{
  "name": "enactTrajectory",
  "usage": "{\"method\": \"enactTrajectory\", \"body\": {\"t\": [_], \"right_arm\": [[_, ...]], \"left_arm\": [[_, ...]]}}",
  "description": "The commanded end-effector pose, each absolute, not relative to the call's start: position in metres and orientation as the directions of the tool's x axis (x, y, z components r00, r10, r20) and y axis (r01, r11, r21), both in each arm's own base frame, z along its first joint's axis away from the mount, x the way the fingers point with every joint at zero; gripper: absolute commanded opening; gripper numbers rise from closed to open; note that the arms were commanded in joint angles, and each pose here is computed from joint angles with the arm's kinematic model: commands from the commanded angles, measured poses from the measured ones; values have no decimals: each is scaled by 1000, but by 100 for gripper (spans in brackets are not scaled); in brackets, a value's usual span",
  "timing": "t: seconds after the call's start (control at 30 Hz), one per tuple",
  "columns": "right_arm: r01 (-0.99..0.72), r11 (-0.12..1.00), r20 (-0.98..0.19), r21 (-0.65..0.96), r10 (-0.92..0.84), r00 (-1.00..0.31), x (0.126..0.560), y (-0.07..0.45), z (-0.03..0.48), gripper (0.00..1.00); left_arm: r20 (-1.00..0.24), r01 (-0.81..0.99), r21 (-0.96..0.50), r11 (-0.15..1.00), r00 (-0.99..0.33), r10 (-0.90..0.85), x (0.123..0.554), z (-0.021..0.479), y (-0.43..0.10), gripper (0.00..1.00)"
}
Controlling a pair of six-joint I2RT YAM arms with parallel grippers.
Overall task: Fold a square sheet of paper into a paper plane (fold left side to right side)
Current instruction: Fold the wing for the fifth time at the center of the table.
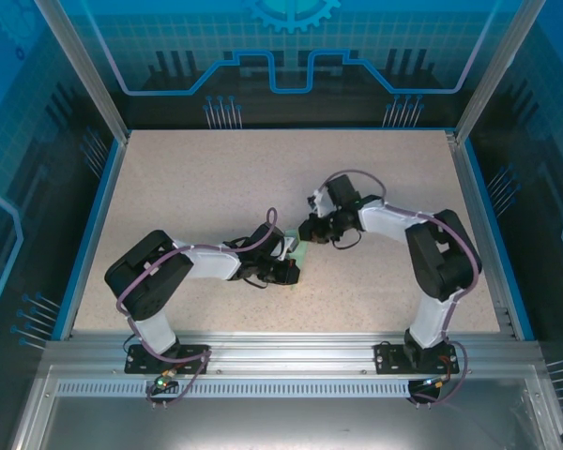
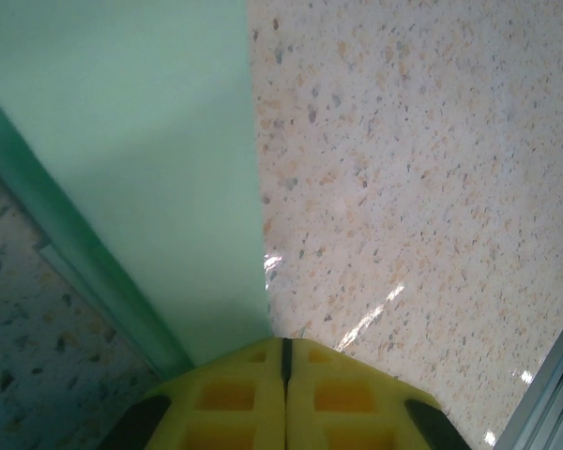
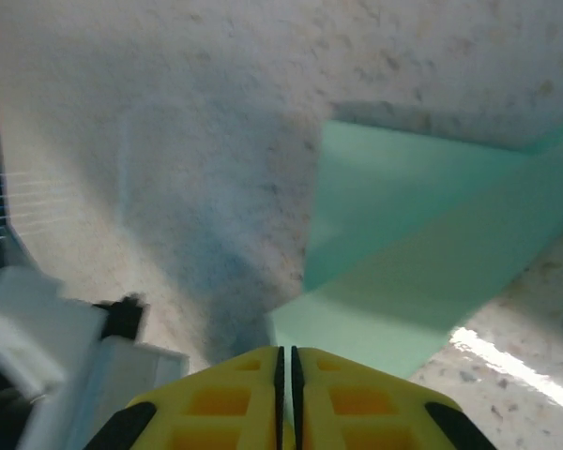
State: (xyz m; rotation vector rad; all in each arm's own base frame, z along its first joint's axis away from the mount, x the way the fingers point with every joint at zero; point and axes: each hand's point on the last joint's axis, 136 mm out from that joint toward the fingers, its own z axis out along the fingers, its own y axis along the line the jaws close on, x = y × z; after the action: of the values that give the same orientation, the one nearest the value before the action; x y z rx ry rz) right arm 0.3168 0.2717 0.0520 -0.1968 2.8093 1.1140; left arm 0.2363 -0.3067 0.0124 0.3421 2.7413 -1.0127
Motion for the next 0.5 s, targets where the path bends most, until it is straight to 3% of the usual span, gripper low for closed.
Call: {"method": "enactTrajectory", "body": {"t": [0.0, 0.3, 0.47], "right_arm": [[-108, 701, -88, 705, -65, -994, 312, 289, 34, 13], [-50, 813, 2, 580, -63, -998, 308, 273, -8, 13], [-22, 830, 33, 557, -49, -998, 306, 266, -19, 13]], "left_arm": [[-121, 226, -518, 825, -974, 191, 202, -28, -279, 7], [-187, 269, -548, 792, -962, 197, 212, 2, -291, 10], [-253, 314, -585, 748, -947, 199, 217, 33, -300, 17]]}}
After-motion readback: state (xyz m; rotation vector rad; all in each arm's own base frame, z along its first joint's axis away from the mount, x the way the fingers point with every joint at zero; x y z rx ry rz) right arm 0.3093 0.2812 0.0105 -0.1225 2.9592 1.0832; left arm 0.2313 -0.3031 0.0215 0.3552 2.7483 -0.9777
